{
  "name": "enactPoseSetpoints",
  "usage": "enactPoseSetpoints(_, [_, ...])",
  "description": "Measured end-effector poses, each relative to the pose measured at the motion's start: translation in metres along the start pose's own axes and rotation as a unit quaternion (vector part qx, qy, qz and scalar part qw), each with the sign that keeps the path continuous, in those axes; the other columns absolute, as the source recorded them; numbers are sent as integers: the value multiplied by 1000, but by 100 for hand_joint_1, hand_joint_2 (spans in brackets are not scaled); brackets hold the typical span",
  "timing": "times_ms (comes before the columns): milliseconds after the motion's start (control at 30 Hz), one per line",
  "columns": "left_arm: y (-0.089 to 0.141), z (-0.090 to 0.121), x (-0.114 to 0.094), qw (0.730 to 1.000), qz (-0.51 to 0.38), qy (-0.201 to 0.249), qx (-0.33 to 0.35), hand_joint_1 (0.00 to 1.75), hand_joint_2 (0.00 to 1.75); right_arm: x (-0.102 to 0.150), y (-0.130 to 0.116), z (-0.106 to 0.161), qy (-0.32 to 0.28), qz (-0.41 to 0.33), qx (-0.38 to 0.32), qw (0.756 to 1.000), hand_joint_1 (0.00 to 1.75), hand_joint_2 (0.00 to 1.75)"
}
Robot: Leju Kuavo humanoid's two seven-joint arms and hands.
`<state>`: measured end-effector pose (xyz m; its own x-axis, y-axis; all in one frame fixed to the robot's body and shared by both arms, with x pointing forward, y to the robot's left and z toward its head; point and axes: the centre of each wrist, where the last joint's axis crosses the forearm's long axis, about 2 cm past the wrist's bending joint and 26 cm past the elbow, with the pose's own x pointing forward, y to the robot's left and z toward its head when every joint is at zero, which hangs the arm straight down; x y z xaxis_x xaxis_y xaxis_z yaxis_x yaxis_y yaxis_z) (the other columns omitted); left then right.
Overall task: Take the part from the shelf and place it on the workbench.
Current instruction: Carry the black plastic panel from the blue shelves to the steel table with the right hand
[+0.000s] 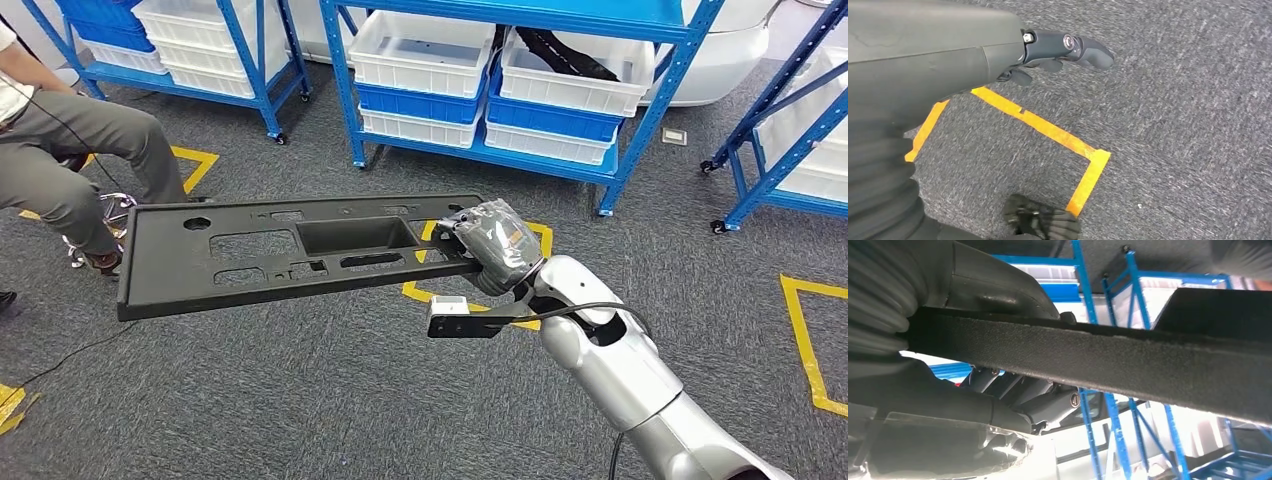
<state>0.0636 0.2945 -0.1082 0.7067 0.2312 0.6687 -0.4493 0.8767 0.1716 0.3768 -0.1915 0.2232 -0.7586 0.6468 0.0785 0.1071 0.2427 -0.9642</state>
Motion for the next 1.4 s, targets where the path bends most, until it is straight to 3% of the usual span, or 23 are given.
enactPoseSetpoints(700, [0, 0, 0, 1000, 4, 16, 6, 0, 175, 13, 10, -2, -11, 12, 11, 1000, 175, 175])
enactPoseSetpoints(1100, [-1, 5, -7, 995, -6, 100, -24, 0, 175, 15, 12, 1, -14, 17, 17, 1000, 175, 175])
enactPoseSetpoints(1400, [-3, 4, -4, 990, -8, 131, -48, 0, 175, 19, 7, -3, -21, 28, 9, 999, 175, 175])
